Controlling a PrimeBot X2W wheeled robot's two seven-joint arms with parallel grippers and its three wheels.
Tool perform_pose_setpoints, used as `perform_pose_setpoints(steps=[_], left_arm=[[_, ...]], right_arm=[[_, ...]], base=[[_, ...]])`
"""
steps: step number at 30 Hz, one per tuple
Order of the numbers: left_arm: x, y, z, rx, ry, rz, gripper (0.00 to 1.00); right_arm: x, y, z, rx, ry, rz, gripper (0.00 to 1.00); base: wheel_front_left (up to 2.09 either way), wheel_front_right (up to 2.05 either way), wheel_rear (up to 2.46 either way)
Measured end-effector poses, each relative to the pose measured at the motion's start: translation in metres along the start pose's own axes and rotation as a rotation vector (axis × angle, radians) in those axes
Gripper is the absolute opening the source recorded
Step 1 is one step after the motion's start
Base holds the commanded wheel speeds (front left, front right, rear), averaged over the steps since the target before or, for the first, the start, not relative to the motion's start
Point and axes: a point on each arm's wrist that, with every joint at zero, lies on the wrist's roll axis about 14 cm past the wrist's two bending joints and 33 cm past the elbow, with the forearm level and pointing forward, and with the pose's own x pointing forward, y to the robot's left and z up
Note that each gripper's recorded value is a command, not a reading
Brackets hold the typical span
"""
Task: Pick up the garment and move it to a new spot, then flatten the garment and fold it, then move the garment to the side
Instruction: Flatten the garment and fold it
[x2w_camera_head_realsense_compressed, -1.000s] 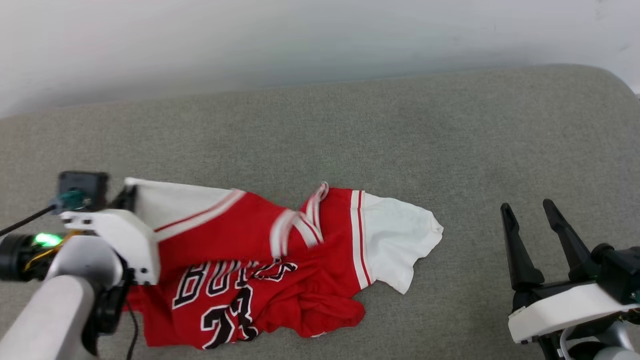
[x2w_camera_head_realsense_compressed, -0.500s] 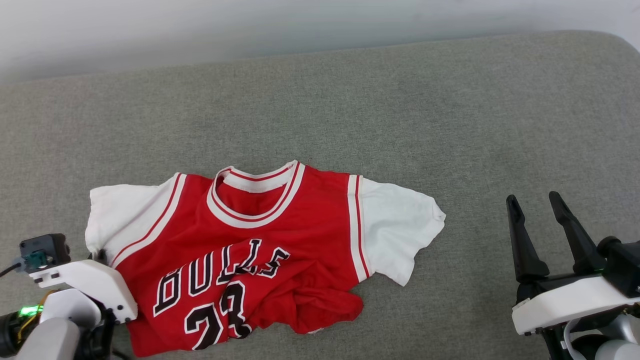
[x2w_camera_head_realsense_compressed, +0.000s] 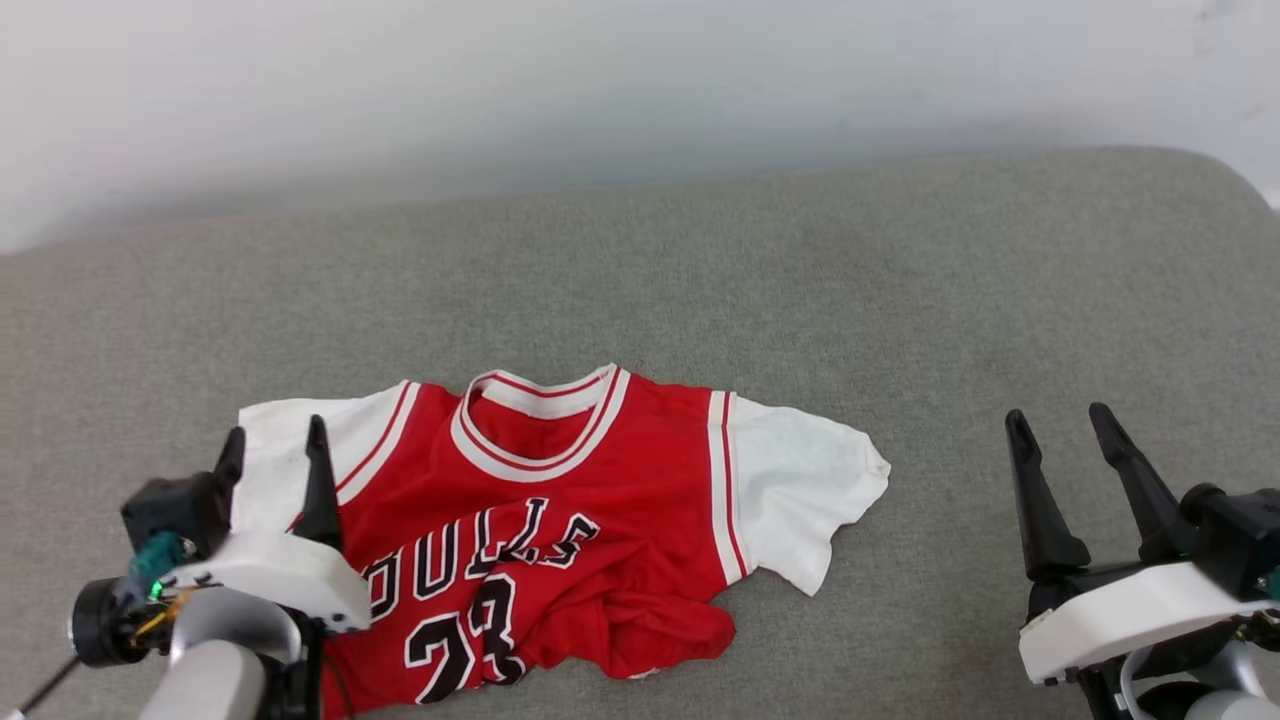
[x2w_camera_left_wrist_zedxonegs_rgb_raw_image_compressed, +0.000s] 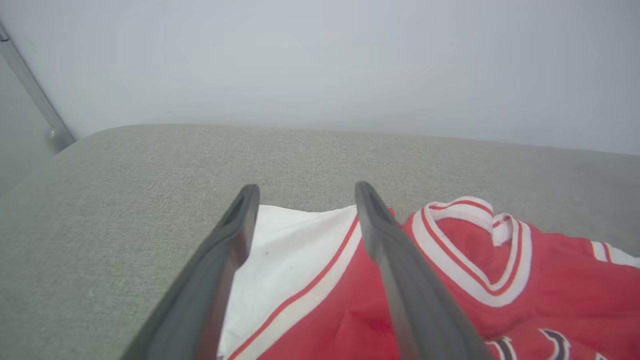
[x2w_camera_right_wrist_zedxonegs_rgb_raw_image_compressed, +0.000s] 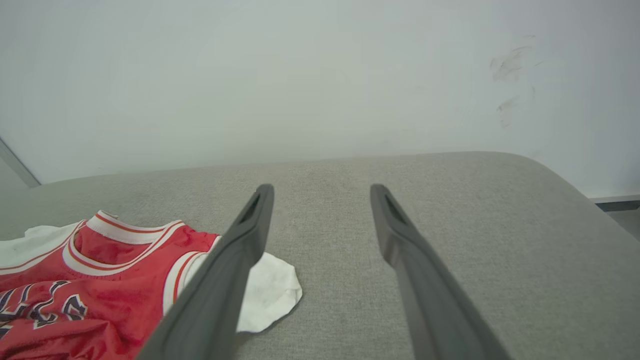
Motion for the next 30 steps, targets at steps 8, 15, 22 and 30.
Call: perform_pose_setpoints(steps=[8, 15, 22, 30], left_arm=[[-0.038, -0.041, 0.032, -0.006, -0.154, -0.091, 1.00], [-0.056, -0.049, 0.042, -0.019, -0.193, -0.098, 1.00], [-0.060, -0.042, 0.049, -0.032, -0.222, -0.063, 1.00], [-0.055, -0.029, 0.045, -0.041, -0.227, -0.011, 1.00]], right_arm=[[-0.014, 0.014, 0.010, 0.004, -0.024, 0.042, 1.00], [-0.018, 0.016, -0.008, 0.050, 0.058, 0.056, 1.00], [-0.008, -0.024, -0.067, 0.111, 0.392, -0.005, 1.00], [0.022, -0.010, -0.119, 0.126, 0.766, 0.099, 1.00]], base=[[0.00, 0.00, 0.00], [0.00, 0.00, 0.00], [0.00, 0.00, 0.00], [0.00, 0.00, 0.00]])
